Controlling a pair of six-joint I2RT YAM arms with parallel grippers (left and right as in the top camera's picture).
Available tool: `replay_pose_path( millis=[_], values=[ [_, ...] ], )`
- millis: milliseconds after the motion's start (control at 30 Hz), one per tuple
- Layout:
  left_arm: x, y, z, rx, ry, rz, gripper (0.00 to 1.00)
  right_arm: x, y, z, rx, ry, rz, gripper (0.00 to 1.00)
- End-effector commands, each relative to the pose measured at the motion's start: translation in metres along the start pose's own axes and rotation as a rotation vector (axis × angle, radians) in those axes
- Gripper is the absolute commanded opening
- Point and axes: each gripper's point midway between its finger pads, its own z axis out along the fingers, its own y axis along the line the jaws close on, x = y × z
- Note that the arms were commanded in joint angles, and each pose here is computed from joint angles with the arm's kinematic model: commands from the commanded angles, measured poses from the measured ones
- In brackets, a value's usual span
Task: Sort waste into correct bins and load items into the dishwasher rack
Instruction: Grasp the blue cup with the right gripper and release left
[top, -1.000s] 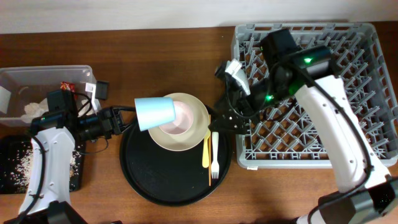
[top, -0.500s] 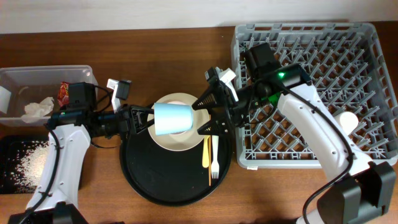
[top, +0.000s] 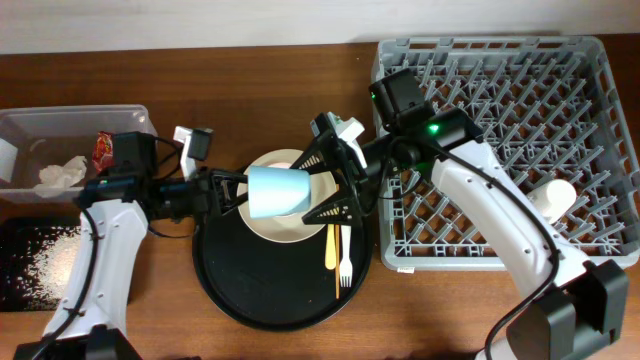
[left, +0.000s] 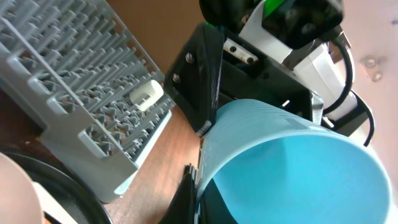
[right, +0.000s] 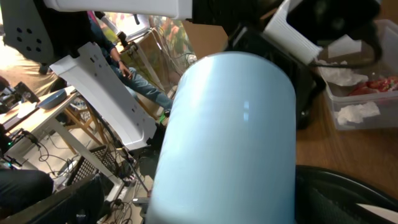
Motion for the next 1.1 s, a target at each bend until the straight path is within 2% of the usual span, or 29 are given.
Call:
replay_pose_path(
  millis=[0,133,167,233,733,900,1067],
  values=[
    [0.003,-0.003,0.009,0.025,0.027,0.037,0.0,-0.004,0.013,0.01,-0.058,-0.017,-0.02,0.99],
    [0.003,-0.003,0.01,0.025,0.028,0.04,0.0,-0.003,0.017,0.019,-0.073,0.0,-0.032,1.0],
    [0.003,-0.003,0.01,0.025,0.028,0.04,0.0,0.001,0.016,0.023,-0.064,0.022,-0.034,0.93],
    [0.003,-0.003,0.01,0.025,0.027,0.042,0.0,0.002,0.018,0.027,-0.071,0.031,-0.035,0.89],
    [-0.005,0.002,0.002,0.006,0.004,0.083,0.01,0.013,0.014,0.032,-0.031,0.094,0.016,0.88],
    [-0.015,0.011,-0.026,-0.057,-0.072,0.057,0.0,-0.002,0.018,0.025,-0.079,0.012,-0.021,0.9],
    [-0.012,0.008,-0.021,-0.045,-0.059,0.039,0.01,-0.005,0.017,0.022,-0.082,-0.004,-0.031,0.9]
  ],
)
